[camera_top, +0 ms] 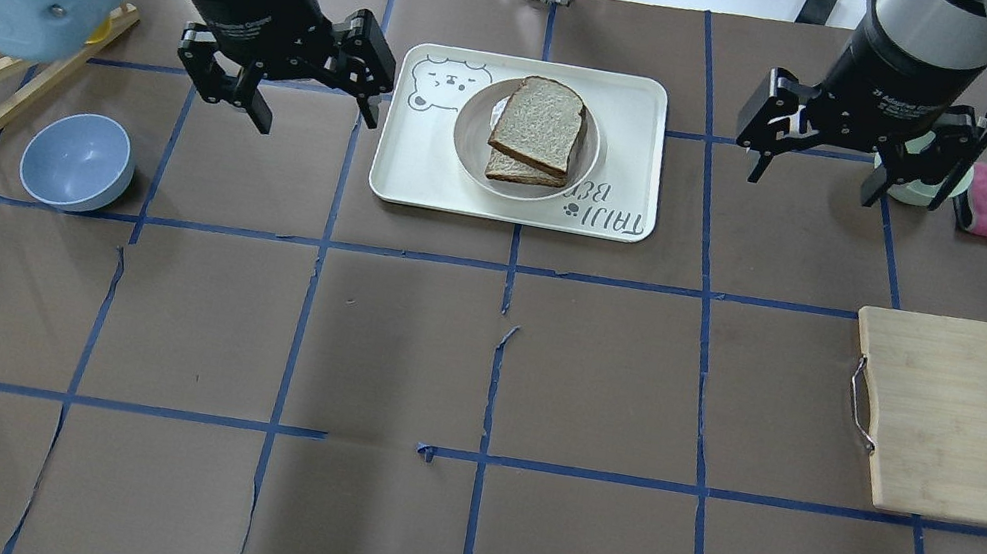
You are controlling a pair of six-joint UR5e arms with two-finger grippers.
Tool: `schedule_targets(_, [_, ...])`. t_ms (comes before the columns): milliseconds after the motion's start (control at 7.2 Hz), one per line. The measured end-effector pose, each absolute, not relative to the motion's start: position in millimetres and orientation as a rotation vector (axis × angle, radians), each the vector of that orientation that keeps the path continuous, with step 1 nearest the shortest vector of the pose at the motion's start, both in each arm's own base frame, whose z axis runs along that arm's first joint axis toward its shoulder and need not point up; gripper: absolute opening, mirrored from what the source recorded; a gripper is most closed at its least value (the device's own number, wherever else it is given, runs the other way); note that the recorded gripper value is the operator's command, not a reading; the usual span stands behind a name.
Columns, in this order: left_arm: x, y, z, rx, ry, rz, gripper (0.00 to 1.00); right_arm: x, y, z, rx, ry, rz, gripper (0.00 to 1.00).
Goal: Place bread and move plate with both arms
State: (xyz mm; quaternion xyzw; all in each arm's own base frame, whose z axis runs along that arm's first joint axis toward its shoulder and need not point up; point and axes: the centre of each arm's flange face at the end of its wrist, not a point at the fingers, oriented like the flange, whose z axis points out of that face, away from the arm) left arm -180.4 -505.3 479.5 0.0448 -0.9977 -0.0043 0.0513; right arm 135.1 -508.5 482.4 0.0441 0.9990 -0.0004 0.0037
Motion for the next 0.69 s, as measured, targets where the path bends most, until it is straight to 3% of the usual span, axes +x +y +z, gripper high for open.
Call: schedule_targets(694, [-167,-488,503,-0.019,-3.118,0.067,1.00,135,-506,480,0.141,3.130,0.017,1.00])
